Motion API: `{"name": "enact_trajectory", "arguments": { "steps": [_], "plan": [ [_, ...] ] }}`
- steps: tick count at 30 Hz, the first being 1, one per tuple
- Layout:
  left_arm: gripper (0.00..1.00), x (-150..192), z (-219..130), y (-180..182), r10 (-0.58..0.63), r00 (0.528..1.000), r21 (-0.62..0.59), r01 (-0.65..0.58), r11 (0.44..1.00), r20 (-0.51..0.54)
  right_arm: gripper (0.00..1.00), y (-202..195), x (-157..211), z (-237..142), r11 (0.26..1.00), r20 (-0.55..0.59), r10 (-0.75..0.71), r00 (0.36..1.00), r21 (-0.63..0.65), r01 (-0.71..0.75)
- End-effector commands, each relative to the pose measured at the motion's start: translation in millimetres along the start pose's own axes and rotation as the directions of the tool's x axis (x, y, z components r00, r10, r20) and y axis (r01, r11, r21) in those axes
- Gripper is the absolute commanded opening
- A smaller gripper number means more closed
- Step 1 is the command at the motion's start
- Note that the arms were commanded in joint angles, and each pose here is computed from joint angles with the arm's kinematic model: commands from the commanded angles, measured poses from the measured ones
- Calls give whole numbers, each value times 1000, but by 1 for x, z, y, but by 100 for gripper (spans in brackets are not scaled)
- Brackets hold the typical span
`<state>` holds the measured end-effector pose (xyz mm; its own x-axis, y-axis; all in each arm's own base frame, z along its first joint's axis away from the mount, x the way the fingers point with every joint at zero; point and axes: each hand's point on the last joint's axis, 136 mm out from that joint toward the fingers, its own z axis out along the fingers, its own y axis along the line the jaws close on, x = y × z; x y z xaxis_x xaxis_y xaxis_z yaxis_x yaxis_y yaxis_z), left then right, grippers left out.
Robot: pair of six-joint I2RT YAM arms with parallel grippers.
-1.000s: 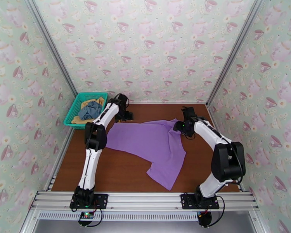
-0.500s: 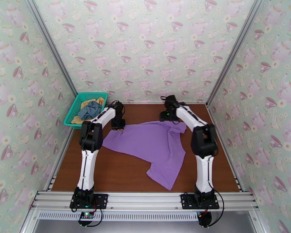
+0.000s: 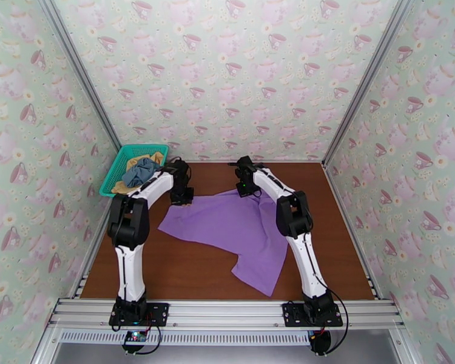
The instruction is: Fold and stack the mixed laundry pile
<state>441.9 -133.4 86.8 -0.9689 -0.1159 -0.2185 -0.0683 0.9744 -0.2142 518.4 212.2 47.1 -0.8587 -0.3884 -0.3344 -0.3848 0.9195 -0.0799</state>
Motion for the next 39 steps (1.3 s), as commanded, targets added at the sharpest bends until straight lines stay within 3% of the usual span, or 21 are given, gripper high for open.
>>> {"name": "enact_trajectory", "arguments": {
  "steps": [1,5,8,9,11,14,16,20,24,29,33,39],
  "plan": [
    [0,-6,-46,-5,-10,994,-3,10,1000,110,0,-21,-46,-99,994,244,65,968,64,-83],
    [0,17,-70,4,-35,986,-37,41,998,162,0,-13,-23,-155,992,325,122,938,-18,-123],
    [0,51,-66,15,-73,982,-61,85,994,176,0,9,34,-157,990,304,140,942,-73,-123],
    [8,65,-61,20,-89,980,-69,103,992,180,0,20,55,-156,989,302,140,943,-93,-117],
    [38,91,-51,23,-107,977,-73,123,990,187,0,43,100,-149,986,278,136,951,-134,-102],
    [72,133,-39,27,-122,974,-72,138,988,192,0,76,175,-125,977,186,147,971,-178,-114],
    [82,154,-39,26,-126,971,-58,141,988,204,6,92,220,-108,971,118,165,979,-194,-141],
    [87,177,-55,24,-147,966,-18,155,988,214,38,100,274,-96,962,31,220,975,-173,-211],
    [85,172,-74,22,-132,966,-27,142,990,222,56,83,267,-123,960,81,263,961,-122,-252],
    [82,131,-83,2,-77,972,-35,87,996,221,81,63,225,-177,962,189,273,943,-66,-266],
    [79,100,-74,-5,-48,977,-73,65,995,208,81,36,199,-191,955,198,294,935,-14,-297],
    [75,85,-46,-15,-36,989,-41,42,998,146,73,37,169,-164,989,132,150,980,-5,-150]
  ]
}}
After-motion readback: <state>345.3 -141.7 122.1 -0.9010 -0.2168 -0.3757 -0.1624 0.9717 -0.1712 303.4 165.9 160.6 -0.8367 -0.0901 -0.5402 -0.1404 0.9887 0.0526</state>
